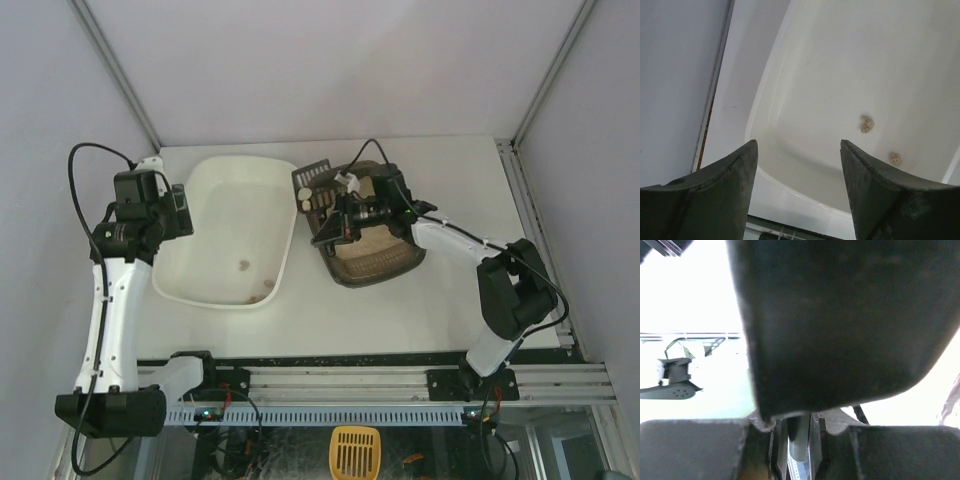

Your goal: Clean the litter box

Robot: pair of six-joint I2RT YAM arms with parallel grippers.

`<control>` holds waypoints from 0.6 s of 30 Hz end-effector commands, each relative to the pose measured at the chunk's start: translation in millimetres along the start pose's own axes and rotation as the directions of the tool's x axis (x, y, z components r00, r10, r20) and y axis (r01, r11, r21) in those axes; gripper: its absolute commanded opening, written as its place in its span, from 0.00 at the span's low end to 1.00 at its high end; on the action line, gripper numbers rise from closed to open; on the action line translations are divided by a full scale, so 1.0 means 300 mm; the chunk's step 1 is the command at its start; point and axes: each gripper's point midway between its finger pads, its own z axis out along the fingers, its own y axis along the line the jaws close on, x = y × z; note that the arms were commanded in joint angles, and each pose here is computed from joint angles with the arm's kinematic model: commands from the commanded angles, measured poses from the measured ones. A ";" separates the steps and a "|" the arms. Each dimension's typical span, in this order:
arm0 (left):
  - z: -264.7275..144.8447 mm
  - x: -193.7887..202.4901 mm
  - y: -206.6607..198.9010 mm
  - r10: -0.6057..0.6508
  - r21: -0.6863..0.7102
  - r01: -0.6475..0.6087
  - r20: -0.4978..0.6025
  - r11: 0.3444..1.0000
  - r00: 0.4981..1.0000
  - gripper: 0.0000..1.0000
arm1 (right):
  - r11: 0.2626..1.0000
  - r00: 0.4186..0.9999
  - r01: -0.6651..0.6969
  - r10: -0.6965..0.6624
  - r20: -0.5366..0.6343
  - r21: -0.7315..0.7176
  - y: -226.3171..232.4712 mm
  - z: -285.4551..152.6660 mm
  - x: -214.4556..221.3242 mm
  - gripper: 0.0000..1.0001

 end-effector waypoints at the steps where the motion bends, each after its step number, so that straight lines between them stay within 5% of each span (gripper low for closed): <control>1: 0.009 -0.054 0.048 0.028 -0.011 -0.028 -0.037 1.000 0.999 0.72 | 0.983 0.992 0.094 -0.079 -0.094 0.160 -0.023 0.077 0.089 0.00; 5: 0.055 -0.060 0.173 -0.076 -0.041 0.072 -0.095 0.997 0.993 0.73 | 0.939 0.970 0.203 -0.154 -0.189 0.277 -0.012 0.179 0.167 0.00; 8: 0.081 -0.054 0.251 -0.188 0.000 0.191 -0.159 0.982 0.969 0.73 | 0.834 0.936 0.332 -0.236 -0.260 0.440 -0.035 0.223 0.197 0.00; 12: 0.106 -0.019 0.294 -0.278 0.062 0.305 -0.275 0.950 0.921 0.71 | 0.578 0.844 0.535 -0.397 -0.361 0.616 -0.020 0.260 0.173 0.00; 18: 0.103 -0.009 0.277 -0.295 0.131 0.336 -0.258 0.933 0.920 0.71 | 0.191 0.690 0.677 -0.499 -0.524 0.711 -0.024 0.289 0.172 0.00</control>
